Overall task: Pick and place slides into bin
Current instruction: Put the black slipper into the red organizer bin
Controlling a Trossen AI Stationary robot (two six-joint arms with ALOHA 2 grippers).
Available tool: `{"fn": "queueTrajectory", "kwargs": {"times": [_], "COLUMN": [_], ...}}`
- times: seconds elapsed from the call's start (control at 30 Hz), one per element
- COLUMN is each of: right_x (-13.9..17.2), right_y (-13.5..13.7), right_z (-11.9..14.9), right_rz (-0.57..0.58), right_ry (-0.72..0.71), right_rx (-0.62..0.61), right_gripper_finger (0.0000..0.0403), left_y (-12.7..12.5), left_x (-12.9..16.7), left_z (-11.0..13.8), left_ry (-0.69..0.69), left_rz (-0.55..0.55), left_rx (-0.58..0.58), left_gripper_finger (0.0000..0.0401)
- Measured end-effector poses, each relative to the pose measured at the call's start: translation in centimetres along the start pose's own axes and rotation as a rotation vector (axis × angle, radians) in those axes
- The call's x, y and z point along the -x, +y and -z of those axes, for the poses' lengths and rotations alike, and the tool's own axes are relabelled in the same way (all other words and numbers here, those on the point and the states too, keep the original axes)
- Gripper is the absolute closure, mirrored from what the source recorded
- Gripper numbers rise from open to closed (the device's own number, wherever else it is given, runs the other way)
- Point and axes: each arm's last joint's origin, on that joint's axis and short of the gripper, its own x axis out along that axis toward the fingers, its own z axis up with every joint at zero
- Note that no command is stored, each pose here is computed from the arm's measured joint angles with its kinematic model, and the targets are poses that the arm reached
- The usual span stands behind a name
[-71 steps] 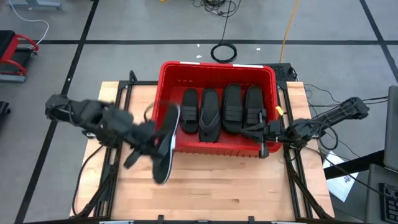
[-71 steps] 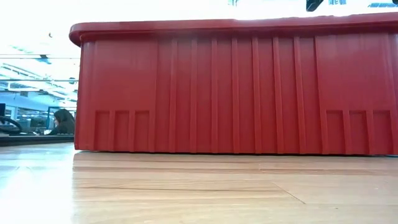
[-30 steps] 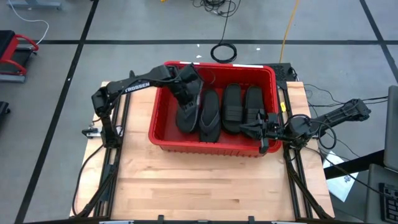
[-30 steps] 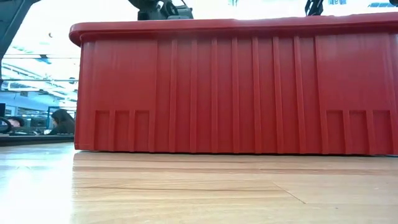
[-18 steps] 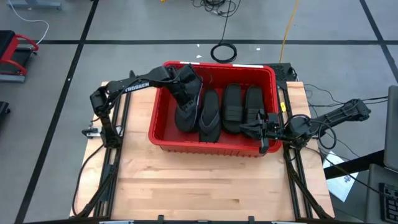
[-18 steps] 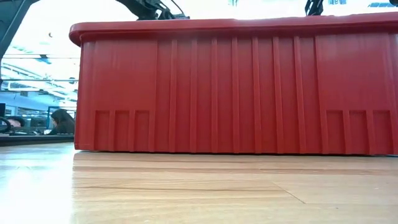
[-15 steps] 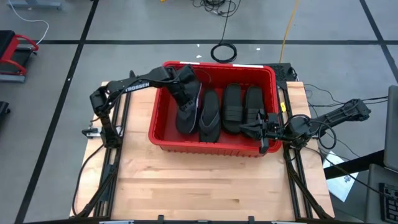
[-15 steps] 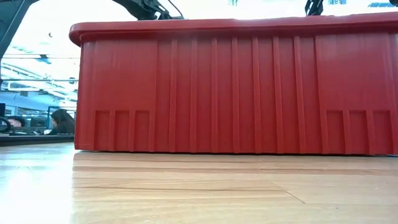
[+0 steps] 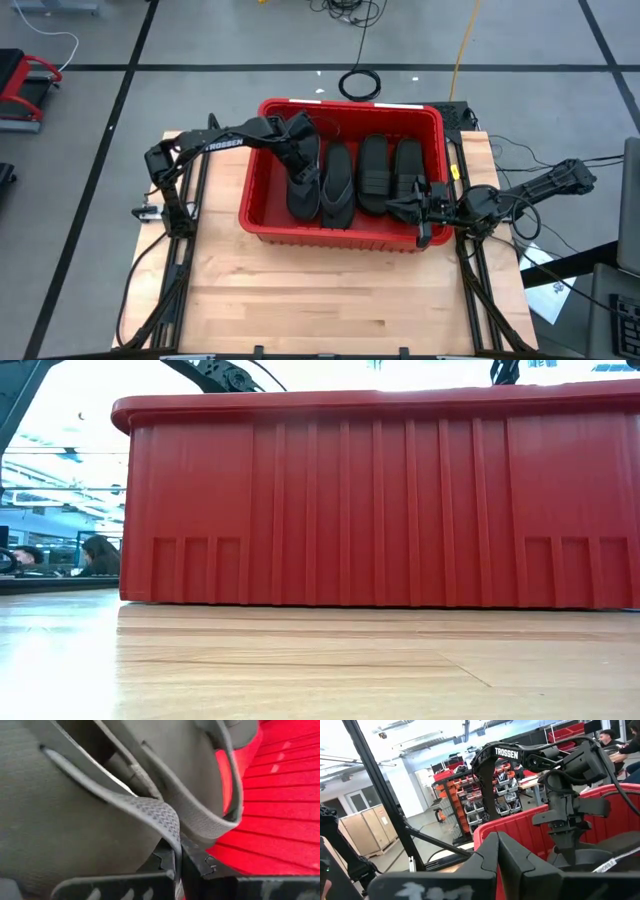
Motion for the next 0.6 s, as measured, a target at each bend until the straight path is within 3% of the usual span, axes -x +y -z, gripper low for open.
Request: {"fn": "queueTrajectory", "kwargs": {"times": [0.27, 0.6], "right_x": [0.0, 0.0], "right_y": [-0.01, -0.01], "right_z": [0.04, 0.03], "right_rz": [0.0, -0.001], "right_ry": [0.003, 0.003], "right_rx": [0.001, -0.007], "right_gripper_finger": [0.0403, 0.0403], "left_y": [0.06, -0.22], "left_x": [-0.14, -0.3], "left_z": [0.1, 0.08], "left_ry": [0.002, -0.007], "left_rz": [-0.01, -0.012], "left_rx": [-0.032, -0.02], "left_gripper_finger": [0.0379, 0.0259]}}
